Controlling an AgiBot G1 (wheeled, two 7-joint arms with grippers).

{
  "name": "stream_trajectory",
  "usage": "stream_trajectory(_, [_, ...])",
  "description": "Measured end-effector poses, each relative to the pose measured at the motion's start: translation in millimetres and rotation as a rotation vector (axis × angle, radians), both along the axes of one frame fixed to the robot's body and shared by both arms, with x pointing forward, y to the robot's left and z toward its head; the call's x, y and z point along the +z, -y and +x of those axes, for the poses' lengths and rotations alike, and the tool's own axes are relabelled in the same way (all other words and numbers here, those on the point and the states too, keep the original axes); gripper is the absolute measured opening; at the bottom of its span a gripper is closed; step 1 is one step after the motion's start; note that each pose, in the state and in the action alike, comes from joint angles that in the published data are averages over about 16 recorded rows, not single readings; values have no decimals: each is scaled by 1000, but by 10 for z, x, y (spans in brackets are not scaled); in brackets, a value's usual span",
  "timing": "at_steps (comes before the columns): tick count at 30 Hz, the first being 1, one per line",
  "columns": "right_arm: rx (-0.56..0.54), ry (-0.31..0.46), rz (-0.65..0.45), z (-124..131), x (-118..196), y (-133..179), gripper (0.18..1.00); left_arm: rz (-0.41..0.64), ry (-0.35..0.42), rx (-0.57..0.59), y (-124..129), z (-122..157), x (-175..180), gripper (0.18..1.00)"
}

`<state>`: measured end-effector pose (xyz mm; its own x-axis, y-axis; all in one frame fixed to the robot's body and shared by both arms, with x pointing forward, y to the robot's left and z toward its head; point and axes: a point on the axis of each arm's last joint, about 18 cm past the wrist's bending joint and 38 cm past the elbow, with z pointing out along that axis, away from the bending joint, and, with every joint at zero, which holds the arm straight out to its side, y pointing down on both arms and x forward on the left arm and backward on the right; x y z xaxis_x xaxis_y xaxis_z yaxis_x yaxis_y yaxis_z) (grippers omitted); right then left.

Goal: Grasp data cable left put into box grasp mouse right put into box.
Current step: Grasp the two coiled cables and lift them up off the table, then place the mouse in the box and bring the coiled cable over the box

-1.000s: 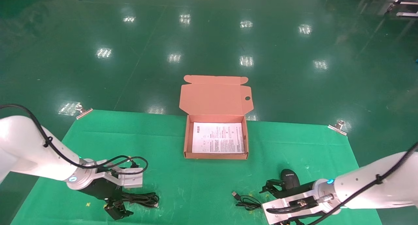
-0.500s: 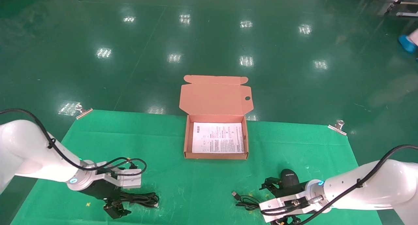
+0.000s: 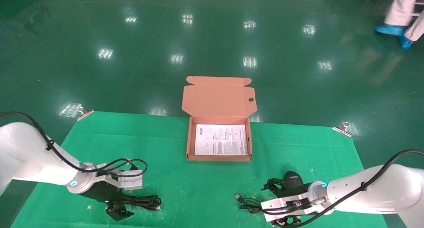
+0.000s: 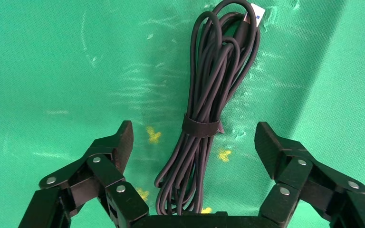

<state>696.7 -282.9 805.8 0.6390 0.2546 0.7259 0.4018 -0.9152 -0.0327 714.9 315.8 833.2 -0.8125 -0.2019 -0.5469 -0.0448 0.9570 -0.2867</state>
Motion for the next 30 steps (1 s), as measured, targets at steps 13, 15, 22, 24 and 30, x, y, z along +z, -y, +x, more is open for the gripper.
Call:
stream_trajectory(13, [4, 1, -6, -7, 8, -1, 803, 8, 2, -6, 6, 0, 11, 832])
stream_trajectory(15, [5, 1, -7, -7, 9, -1, 757, 9, 2, -7, 6, 0, 12, 785])
stream_trajectory(22, [6, 1, -9, -9, 11, -1, 570, 12, 2, -9, 7, -1, 13, 605])
stream_trajectory(24, [7, 1, -10, -9, 12, -1, 517, 12, 2, -9, 7, -1, 13, 551])
stream_trajectory(30, [7, 2, -11, -10, 14, 1, 372, 13, 1, -9, 6, -2, 11, 401])
